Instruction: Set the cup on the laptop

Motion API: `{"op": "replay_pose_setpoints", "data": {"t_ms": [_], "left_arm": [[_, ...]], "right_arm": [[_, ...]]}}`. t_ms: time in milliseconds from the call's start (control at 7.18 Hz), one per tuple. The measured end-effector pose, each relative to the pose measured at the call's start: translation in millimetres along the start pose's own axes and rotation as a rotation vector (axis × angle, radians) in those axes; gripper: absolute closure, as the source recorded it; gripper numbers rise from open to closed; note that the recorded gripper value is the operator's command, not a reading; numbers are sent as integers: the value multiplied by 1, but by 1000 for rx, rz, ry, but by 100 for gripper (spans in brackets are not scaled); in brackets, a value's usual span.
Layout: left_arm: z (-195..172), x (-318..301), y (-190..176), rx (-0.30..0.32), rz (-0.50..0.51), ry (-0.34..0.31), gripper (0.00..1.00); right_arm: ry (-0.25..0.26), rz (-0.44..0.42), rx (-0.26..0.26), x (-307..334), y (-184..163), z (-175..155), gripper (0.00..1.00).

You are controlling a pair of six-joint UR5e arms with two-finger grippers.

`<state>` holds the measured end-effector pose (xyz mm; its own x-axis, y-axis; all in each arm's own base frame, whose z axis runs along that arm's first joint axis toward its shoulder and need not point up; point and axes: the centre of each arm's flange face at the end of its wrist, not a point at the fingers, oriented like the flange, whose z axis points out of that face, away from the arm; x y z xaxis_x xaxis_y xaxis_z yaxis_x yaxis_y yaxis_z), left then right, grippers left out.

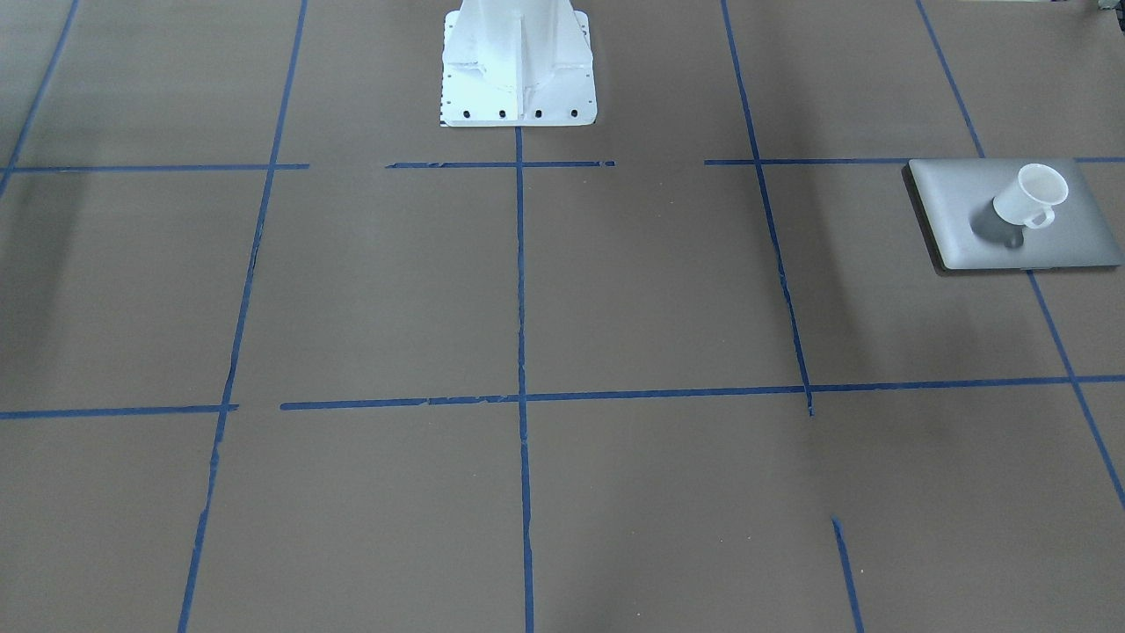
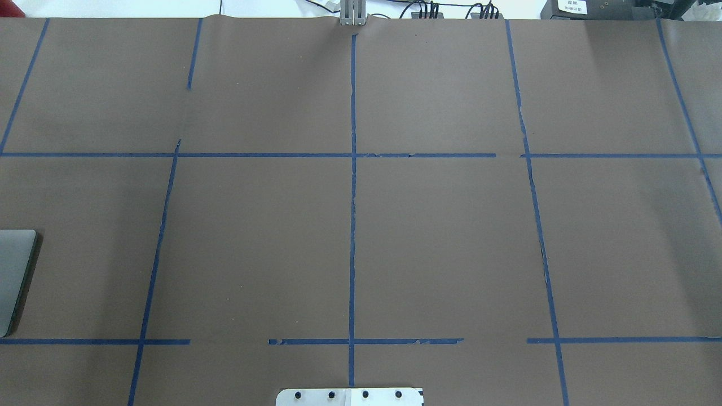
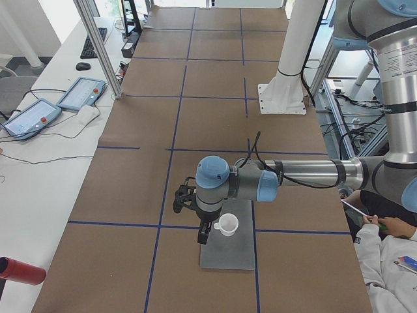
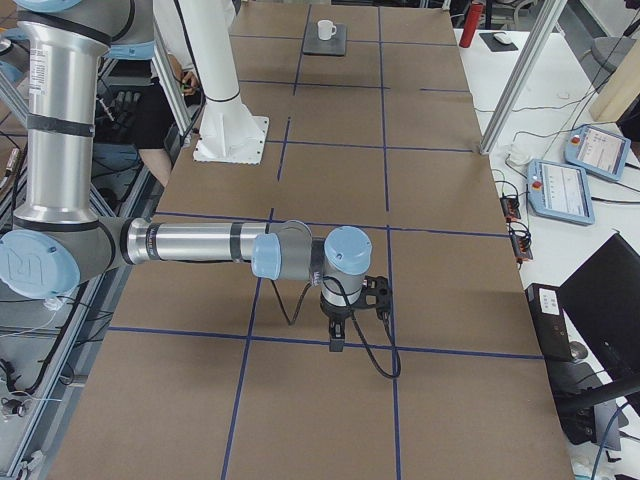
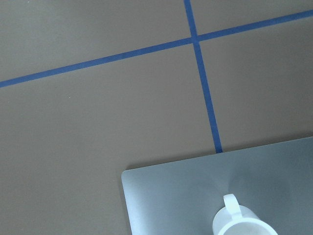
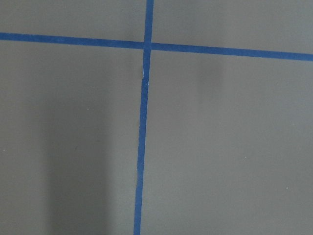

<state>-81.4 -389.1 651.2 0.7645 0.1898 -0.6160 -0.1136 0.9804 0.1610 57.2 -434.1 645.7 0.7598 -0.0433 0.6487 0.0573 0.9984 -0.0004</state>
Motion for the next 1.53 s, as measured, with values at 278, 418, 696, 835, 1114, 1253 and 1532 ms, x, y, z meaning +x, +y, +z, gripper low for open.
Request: {"op": "replay_pose_setpoints", "data": {"t_ms": [278,418,696,835,1114,1253,1532], "left_arm": [[-4,1,-1,-6,6,33,0],[-4,2,-1,-5,7,38,0],[-2,-1,-1,-10,0,38,0],[-1,-1,0,-11,-3,39,0],[-1,-1,-1,-11,-4,42,0],[-1,-1,-1,-11,-5,42,0],[-1,-1,-1,-11,-6,42,0]], "right_arm": [[1,0,0,0,0,0,0],[0,0,1,0,0,0,0],[0,0,0,0,0,0,0],[0,0,0,0,0,0,0],[0,0,0,0,0,0,0],[0,0,0,0,0,0,0],[0,0,0,0,0,0,0]]}}
